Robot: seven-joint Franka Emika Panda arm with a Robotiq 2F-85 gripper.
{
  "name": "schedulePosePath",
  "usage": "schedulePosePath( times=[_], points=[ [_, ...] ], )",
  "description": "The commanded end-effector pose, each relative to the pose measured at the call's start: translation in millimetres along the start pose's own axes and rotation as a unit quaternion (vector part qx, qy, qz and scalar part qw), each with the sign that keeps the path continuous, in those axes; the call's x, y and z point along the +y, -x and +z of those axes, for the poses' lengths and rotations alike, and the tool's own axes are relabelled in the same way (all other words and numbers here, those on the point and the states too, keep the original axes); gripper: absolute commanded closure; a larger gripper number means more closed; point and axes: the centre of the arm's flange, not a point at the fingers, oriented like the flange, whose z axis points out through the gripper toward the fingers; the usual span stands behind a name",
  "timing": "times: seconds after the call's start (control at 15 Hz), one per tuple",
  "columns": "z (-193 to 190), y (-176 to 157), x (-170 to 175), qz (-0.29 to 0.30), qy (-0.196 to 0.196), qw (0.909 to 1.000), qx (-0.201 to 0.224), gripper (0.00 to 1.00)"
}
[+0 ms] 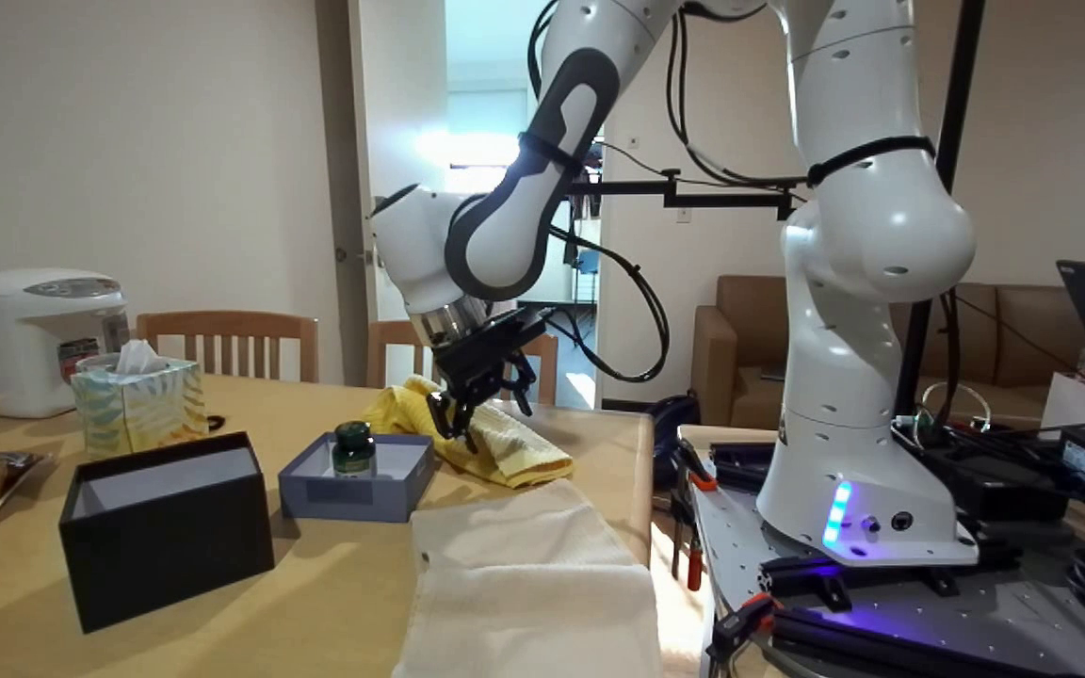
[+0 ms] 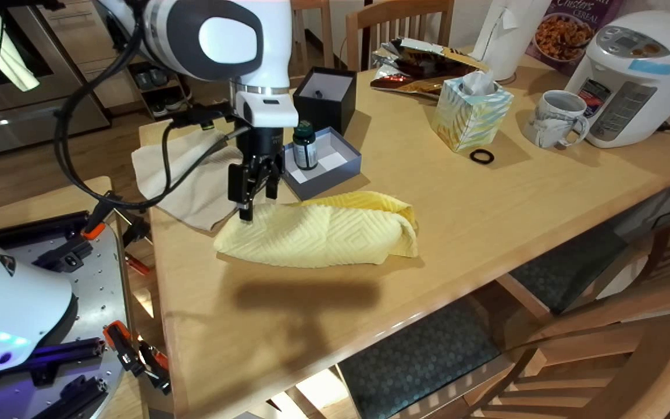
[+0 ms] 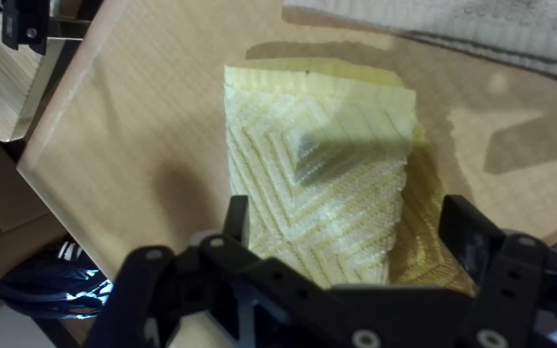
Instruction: Unfold the towel slightly on the table
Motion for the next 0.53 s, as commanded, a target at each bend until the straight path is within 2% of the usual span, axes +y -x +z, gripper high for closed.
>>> schedulePosePath(
  times=[0.0, 0.07, 0.13, 0.2, 0.47],
  points=[
    [14.2, -7.6, -16.3, 0.016, 0.032, 0.9993, 0.008, 0.00],
    [17.9, -8.5, -17.3, 0.018, 0.036, 0.9992, 0.010, 0.00],
    [21.5, -9.6, -17.9, 0.020, 0.040, 0.9990, 0.008, 0.25],
    [23.8, -9.9, -17.7, 0.021, 0.042, 0.9988, 0.009, 0.27],
    [31.0, -9.9, -17.4, 0.026, 0.049, 0.9985, 0.006, 0.53]
  ],
)
